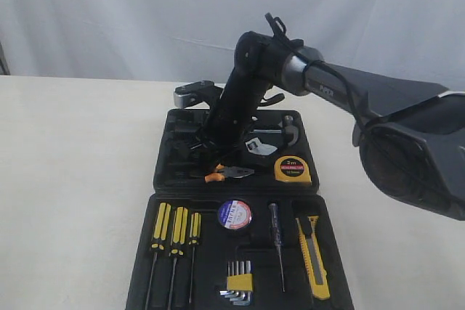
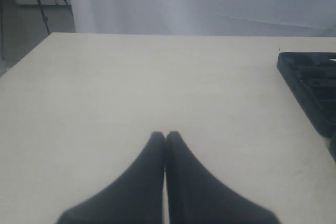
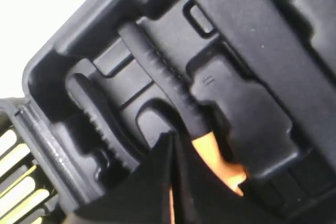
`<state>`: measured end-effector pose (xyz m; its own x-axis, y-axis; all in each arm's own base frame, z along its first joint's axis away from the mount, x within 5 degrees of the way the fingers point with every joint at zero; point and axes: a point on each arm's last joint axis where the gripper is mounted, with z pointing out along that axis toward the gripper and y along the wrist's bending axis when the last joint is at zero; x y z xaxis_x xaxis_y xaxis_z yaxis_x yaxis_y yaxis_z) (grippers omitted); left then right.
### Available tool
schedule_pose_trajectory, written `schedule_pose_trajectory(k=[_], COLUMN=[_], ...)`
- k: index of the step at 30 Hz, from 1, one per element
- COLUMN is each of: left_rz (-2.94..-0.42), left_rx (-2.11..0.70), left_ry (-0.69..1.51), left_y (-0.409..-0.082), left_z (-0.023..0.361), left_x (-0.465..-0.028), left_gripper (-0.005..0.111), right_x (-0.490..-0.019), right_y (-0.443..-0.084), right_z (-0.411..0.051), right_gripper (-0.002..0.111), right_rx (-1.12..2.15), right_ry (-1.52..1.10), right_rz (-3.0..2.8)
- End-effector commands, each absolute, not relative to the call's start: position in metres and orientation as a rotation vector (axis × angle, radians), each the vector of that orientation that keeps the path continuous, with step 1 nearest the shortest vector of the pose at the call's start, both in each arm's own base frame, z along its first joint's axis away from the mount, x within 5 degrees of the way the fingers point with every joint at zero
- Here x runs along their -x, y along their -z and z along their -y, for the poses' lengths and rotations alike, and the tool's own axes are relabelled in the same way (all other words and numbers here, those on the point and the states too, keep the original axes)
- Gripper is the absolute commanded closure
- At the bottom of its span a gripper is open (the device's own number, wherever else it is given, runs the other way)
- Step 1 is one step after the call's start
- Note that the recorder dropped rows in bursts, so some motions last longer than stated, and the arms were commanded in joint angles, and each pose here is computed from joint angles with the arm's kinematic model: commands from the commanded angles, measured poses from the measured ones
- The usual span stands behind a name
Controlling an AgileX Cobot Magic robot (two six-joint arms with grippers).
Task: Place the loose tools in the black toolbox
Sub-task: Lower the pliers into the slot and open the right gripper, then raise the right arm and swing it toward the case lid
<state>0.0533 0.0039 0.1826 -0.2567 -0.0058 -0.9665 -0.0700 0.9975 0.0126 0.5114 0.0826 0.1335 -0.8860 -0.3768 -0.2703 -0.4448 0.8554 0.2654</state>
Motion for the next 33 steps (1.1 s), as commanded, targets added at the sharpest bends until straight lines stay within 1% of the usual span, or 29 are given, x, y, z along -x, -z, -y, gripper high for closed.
schedule_pose_trajectory(k=[1,4,7,10,17,23,26,28,33], left_rz=[-1.825,-1.825,-1.825,-1.825,-1.825,-1.825,-1.825,-1.825,-1.825], left_rx=[0.056,0.056,0.056,0.056,0.056,0.056,0.056,0.056,0.056], left_ry=[-0.053,-0.053,-0.053,-0.053,-0.053,-0.053,-0.053,-0.053,-0.053], left_y=[-0.182,-0.182,-0.182,-0.182,-0.182,-0.182,-0.182,-0.182,-0.182], left_z=[-0.004,-0.004,-0.004,-0.004,-0.004,-0.004,-0.004,-0.004,-0.004], left_x=[-0.053,-0.053,-0.053,-0.053,-0.053,-0.053,-0.053,-0.053,-0.053], left_gripper=[0.107,0.107,0.107,0.107,0.107,0.107,0.107,0.107,0.107], right_x=[-0.511,-0.509,-0.507,-0.508,-0.509,-0.509,-0.508,-0.507,-0.495], right_y=[-0.155,-0.164,-0.164,-0.16,-0.13,-0.131,-0.148,-0.169,-0.238], right_z=[-0.078,-0.077,-0.073,-0.072,-0.072,-0.072,-0.073,-0.073,-0.071], right_gripper=[0.109,0.109,0.109,0.109,0.109,0.109,0.109,0.109,0.109], right_rx=[0.65,0.665,0.678,0.682,0.663,0.662,0.659,0.648,0.607], right_ry=[-0.429,-0.418,-0.369,-0.346,-0.368,-0.369,-0.366,-0.356,-0.323], right_rz=[-2.779,-2.782,-2.809,-2.813,-2.886,-2.882,-2.848,-2.811,-2.694])
